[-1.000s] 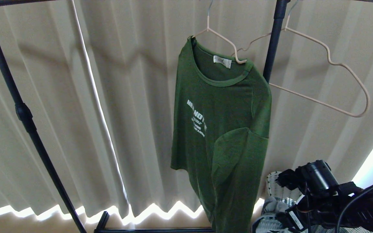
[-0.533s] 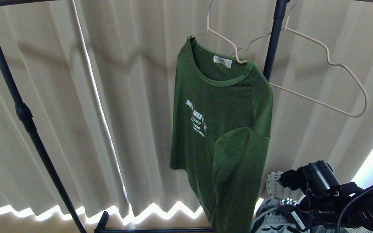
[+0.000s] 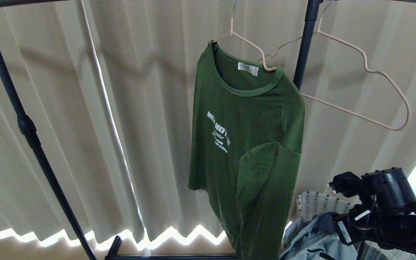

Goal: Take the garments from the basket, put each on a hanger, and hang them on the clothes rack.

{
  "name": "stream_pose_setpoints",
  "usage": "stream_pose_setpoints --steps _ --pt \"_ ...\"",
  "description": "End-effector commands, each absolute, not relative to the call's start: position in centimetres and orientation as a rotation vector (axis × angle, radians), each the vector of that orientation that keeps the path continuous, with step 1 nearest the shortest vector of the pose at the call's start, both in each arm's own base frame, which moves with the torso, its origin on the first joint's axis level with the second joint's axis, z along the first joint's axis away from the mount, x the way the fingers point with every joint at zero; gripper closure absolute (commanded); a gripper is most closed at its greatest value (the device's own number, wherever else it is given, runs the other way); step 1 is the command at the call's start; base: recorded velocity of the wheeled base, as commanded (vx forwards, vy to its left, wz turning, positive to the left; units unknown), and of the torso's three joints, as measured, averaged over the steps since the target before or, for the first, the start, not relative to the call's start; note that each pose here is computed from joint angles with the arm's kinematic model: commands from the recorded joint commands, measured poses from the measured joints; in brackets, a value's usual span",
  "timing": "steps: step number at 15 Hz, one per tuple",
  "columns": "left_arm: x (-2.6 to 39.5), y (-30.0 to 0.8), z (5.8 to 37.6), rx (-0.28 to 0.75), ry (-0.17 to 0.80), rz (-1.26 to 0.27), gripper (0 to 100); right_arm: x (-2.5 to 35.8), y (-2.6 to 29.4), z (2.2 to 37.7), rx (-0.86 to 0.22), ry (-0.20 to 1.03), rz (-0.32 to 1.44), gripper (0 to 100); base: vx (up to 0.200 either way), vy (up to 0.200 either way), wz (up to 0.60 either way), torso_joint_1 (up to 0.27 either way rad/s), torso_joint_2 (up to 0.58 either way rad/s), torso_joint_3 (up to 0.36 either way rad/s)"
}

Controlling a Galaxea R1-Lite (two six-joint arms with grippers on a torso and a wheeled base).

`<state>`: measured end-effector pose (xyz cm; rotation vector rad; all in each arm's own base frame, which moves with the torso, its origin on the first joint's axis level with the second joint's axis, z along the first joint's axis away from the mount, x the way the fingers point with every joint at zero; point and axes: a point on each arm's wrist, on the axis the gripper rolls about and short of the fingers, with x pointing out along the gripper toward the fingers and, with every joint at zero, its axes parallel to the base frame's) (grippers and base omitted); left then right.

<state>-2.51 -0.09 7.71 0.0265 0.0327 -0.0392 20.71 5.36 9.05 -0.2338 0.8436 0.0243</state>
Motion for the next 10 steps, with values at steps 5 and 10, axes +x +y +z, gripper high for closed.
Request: stream_pose_setpoints --steps 5,10 --pt "-2.5 -0.1 7.7 0.028 0.033 -0.039 0 16.4 4.9 15.9 -0.128 0.500 0.128 100 -0.080 0.000 0.00 0.003 0.00 0.000" --pt "-2.5 -0.1 7.7 0.030 0.033 -0.039 0 15.2 4.6 16.8 -0.110 0.447 0.177 100 -0.200 0.000 0.00 0.006 0.00 0.003"
